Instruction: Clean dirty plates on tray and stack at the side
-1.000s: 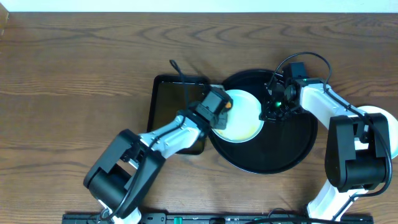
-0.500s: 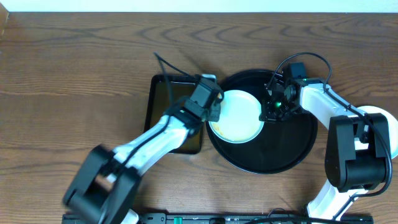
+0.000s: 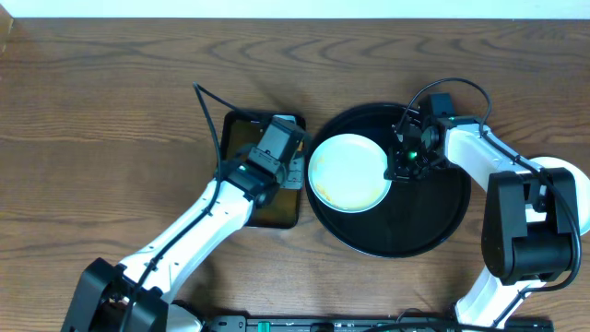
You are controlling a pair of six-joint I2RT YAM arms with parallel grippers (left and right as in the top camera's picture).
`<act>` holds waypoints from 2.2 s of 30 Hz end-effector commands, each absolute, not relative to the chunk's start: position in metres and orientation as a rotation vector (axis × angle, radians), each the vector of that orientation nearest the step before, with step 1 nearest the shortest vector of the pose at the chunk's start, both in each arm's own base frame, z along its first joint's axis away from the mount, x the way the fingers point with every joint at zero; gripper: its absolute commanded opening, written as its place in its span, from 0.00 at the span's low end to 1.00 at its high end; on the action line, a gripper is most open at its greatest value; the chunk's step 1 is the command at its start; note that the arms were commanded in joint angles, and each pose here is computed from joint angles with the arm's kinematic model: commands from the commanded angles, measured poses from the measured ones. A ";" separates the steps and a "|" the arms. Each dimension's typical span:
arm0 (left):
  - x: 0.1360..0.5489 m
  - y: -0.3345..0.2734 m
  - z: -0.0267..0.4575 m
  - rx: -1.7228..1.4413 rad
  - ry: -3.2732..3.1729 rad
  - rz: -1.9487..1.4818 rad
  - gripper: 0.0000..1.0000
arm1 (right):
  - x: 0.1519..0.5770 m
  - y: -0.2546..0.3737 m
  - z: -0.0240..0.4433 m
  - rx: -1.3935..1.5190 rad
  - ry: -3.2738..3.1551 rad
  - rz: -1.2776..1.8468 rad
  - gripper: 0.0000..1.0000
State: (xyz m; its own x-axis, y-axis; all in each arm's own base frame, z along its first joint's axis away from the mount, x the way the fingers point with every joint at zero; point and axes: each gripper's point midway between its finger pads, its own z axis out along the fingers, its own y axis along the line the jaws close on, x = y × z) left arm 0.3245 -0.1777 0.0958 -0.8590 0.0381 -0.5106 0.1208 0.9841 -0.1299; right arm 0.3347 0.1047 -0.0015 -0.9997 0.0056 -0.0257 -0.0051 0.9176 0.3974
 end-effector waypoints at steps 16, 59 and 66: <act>0.327 -0.158 0.092 0.069 2.618 -0.155 0.08 | 0.355 0.079 0.034 -0.004 2.825 0.863 0.01; 0.339 -0.127 0.093 -0.039 2.604 -0.075 0.08 | 0.319 0.036 0.244 -0.315 2.169 -0.938 0.01; 0.339 -0.127 0.093 -0.039 2.604 -0.075 0.08 | 0.320 0.036 0.246 -0.308 2.155 -0.948 0.01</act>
